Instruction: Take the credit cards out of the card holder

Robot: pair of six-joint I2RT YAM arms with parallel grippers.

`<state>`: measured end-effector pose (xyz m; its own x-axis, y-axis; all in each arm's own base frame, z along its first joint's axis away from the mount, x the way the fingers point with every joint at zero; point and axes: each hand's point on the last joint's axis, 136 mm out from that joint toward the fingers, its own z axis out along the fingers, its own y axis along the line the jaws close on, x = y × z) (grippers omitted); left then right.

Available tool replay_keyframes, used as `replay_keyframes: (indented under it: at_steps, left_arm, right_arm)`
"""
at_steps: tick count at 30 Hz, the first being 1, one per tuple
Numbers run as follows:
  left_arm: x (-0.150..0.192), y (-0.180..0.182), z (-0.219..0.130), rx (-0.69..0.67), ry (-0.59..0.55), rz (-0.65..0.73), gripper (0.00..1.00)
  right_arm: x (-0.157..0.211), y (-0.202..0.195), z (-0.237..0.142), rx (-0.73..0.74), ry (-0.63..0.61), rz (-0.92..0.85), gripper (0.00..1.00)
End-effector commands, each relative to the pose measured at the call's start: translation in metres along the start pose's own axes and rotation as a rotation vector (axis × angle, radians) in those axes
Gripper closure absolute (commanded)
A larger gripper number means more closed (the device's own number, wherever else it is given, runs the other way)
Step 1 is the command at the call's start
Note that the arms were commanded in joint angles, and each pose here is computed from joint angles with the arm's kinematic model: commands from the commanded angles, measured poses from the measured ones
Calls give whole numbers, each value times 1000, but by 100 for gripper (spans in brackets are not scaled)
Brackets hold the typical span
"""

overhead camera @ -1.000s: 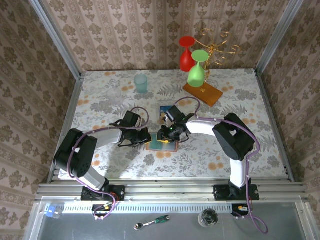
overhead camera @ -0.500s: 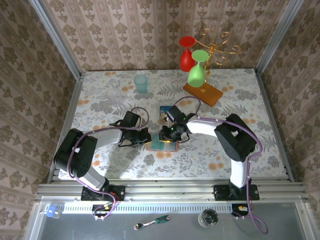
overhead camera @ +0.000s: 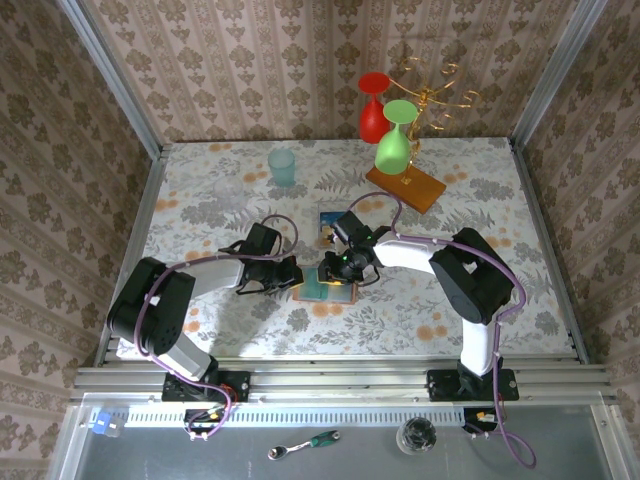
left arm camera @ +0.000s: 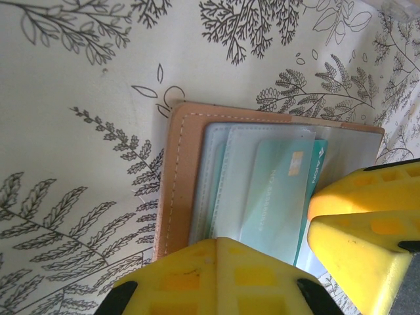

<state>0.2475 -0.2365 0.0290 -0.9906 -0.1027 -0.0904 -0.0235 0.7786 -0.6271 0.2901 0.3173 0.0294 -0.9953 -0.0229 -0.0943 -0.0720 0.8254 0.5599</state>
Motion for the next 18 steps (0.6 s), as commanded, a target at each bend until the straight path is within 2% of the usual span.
replay_keyframes:
  at_steps: [1,15,18]
  left_arm:
    - [10,4,-1,-17,18,-14,99]
    - [2,-21,-10,10,-5,27,99]
    - [2,-28,-8,18,5,42,99]
  right_arm:
    - [-1,0,-13,27,-29,-19,72]
    - [0,5,-24,19,-43,-27,72]
    - [1,9,-24,-25,-35,-3,71]
